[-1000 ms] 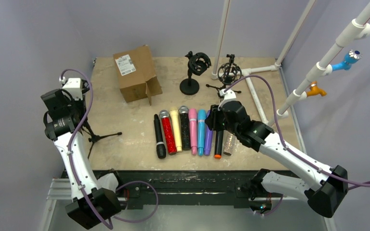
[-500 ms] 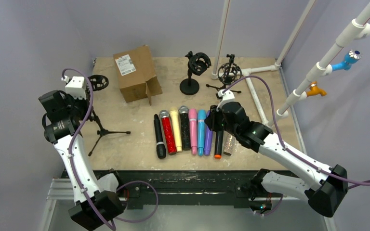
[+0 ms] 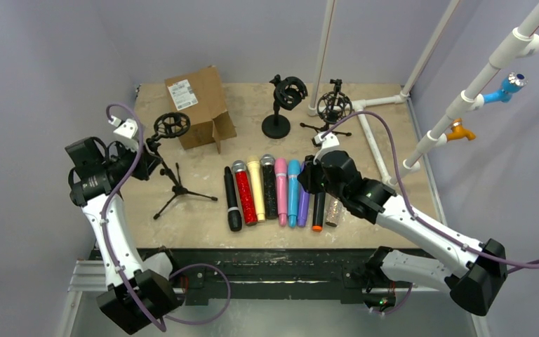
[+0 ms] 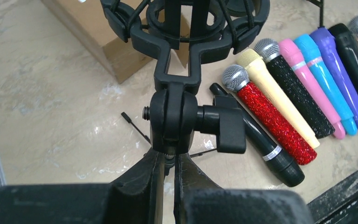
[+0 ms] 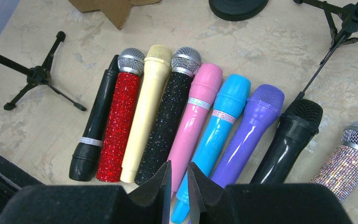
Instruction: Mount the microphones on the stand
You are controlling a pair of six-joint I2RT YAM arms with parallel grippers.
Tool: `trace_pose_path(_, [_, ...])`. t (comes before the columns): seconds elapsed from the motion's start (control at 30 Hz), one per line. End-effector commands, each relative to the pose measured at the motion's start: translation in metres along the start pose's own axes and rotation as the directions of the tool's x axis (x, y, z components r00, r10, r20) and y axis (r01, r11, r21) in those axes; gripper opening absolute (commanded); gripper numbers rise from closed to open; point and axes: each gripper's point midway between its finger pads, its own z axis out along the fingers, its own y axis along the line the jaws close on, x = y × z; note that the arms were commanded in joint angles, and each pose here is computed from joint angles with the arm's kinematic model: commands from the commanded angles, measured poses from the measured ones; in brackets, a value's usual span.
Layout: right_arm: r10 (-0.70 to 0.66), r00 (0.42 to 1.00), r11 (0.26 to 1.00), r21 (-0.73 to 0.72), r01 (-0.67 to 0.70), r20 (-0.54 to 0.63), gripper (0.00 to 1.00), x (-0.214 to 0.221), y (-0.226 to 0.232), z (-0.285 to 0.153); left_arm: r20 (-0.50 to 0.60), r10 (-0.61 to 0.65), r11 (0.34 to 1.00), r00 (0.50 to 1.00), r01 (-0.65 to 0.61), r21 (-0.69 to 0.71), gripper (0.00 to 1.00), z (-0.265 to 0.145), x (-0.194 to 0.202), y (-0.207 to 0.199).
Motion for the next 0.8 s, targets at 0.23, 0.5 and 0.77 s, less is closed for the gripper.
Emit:
trace_pose_path(0.23, [-0.011,0.999,1.000,0.025,0.009,0.053,0.21,-0.011,0.005,0.001,0.074,0.235,0.934,0.969,-0.246,0.257,0.00,0.008,0.002,-0.023])
trace_pose_path(0.5, [-0.019,0.998,0.999,0.028,0.018,0.057,0.21,-0.012,0.009,0.001,0.035,0.277,0.915,0.960,-0.275,0.295,0.15,0.000,0.009,-0.031])
trace_pose_path(0.77, [-0.026,0.998,0.999,0.022,0.024,0.062,0.21,-0.014,0.013,0.002,0.014,0.219,0.967,0.976,-0.219,0.127,0.82,-0.025,-0.018,-0.032])
